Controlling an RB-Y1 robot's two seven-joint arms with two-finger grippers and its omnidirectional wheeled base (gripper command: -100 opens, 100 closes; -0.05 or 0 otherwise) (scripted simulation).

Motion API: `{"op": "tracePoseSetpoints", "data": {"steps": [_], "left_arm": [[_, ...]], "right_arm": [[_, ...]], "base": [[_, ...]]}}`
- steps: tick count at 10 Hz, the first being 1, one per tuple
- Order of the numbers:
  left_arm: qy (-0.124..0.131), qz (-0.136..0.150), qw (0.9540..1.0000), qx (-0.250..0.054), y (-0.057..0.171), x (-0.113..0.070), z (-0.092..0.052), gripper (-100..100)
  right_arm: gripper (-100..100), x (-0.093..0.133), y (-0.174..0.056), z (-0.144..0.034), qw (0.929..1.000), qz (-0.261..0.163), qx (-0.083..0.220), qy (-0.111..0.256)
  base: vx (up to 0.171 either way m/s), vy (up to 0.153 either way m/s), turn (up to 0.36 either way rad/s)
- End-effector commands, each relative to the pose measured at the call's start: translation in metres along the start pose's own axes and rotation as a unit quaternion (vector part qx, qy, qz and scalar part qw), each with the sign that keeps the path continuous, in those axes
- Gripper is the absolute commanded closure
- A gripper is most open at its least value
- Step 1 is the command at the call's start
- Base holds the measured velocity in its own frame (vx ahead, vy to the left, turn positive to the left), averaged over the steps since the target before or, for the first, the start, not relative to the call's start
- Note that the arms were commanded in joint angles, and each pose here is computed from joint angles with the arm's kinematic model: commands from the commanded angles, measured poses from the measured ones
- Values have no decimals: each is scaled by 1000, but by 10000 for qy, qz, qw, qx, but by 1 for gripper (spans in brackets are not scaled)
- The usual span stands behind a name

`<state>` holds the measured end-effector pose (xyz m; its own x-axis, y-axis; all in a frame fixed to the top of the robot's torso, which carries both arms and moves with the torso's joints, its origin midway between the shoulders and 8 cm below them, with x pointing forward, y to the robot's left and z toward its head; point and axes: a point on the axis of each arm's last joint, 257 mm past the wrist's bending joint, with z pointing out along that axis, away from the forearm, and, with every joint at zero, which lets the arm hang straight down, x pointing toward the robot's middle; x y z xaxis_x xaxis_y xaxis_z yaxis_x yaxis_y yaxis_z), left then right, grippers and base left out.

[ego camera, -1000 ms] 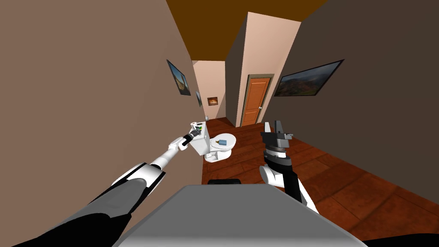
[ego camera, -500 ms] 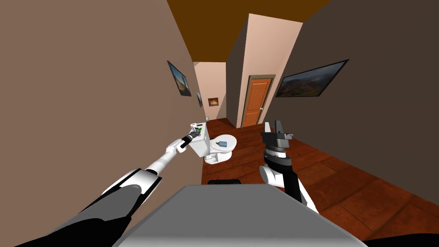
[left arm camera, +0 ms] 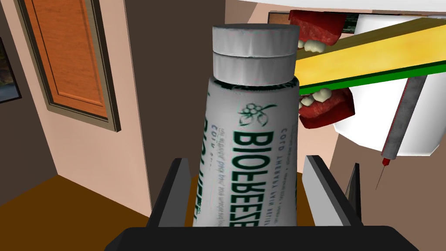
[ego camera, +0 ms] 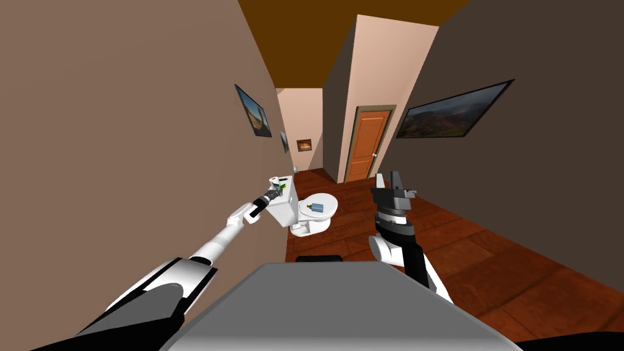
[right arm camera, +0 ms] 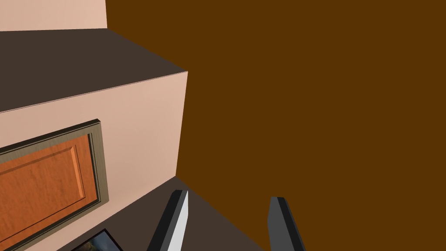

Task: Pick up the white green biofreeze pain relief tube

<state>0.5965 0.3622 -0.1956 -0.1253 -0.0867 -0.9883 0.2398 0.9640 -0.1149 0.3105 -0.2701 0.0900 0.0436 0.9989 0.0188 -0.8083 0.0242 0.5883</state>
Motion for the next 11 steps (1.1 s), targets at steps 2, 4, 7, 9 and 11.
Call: {"op": "tracePoseSetpoints", "data": {"steps": [2, 4, 7, 9, 11], "left_arm": [[105, -58, 9999, 64, -7, 19, -17, 100], [-42, -41, 9999, 107, -8, 8, -33, 100], [-104, -20, 9999, 80, -2, 4, -54, 100], [-28, -56, 9998, 162, -13, 16, -66, 100], [-99, 4, 9999, 108, -5, 8, -83, 100]], "right_arm": [[0, 0, 0, 0, 10000, 0, -1, 0], [0, 0, 0, 0, 10000, 0, 0, 0], [0, 0, 0, 0, 10000, 0, -1, 0], [0, 0, 0, 0, 10000, 0, 0, 0], [0, 0, 0, 0, 10000, 0, -1, 0]], "base": [[39, -3, 5], [101, -26, 45], [54, -9, 12], [83, -22, 34], [45, -15, 18]]}}
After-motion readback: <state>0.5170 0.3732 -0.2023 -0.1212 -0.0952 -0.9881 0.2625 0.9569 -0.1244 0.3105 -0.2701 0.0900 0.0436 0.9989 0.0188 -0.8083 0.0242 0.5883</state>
